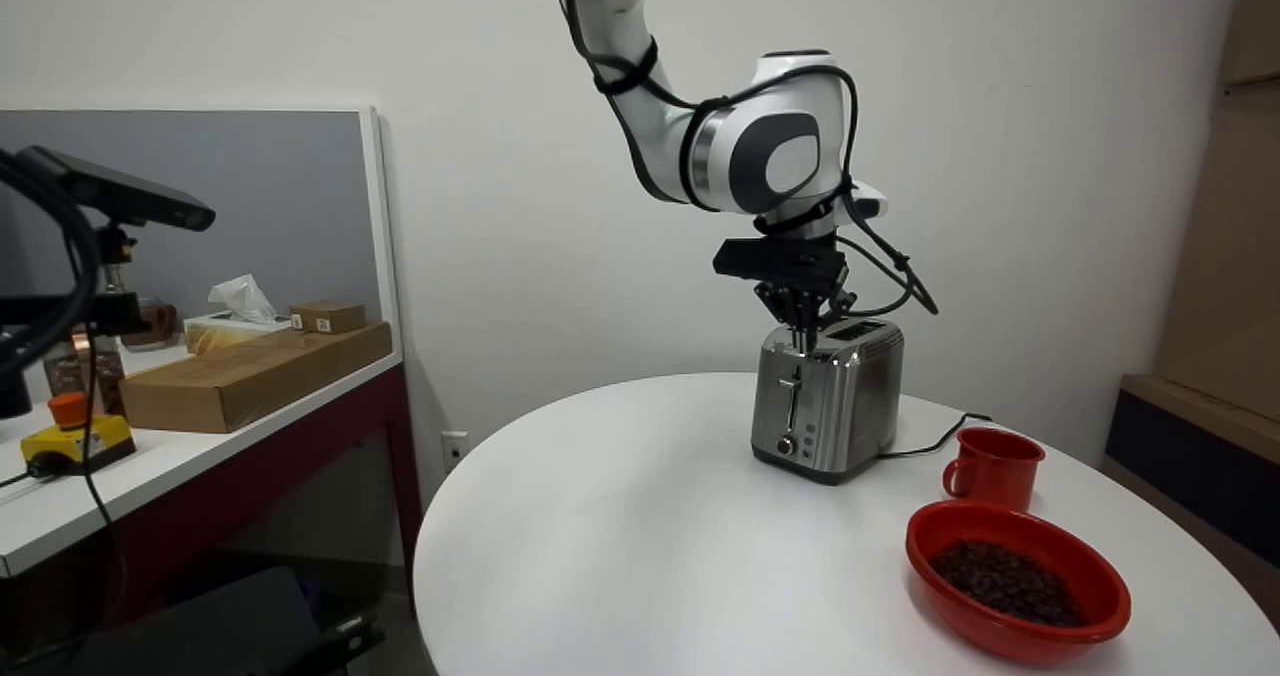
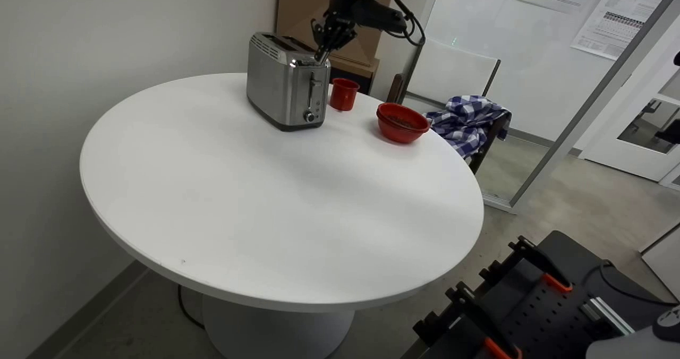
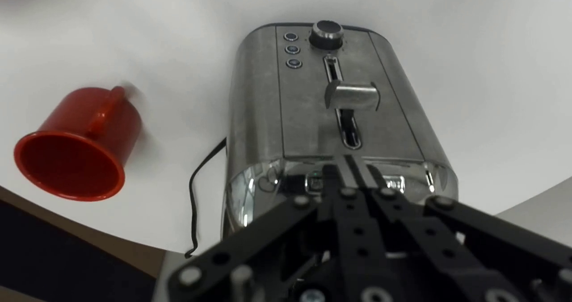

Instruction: Push down the toaster lever.

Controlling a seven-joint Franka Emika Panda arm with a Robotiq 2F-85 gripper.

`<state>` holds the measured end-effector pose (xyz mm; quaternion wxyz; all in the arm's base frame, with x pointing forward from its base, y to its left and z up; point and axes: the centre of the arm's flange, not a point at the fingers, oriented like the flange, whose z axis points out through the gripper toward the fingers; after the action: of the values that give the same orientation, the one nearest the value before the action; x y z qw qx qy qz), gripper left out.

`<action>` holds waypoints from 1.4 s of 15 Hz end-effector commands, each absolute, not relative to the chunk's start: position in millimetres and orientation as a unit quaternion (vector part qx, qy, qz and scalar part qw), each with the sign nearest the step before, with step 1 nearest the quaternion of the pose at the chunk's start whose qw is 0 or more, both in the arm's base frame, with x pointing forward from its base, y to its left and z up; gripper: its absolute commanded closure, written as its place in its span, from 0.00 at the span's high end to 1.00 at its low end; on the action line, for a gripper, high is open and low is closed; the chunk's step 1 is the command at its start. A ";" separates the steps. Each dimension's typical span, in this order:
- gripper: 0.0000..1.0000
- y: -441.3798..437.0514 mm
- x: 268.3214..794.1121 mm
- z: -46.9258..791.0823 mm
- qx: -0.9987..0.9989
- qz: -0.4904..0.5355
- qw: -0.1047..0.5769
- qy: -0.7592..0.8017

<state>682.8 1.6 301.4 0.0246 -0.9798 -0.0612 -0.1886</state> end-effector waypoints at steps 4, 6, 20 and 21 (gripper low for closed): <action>0.00 9.8 702.1 286.0 -0.986 -0.160 0.020 -0.051; 0.00 12.0 702.3 279.0 -0.988 -0.144 0.018 -0.045; 0.00 14.9 700.6 209.6 -0.992 -0.115 0.020 -0.047; 0.00 14.1 700.7 202.7 -0.992 -0.113 0.018 -0.046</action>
<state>693.8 15.2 232.9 0.0236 -0.9919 -0.0420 -0.1177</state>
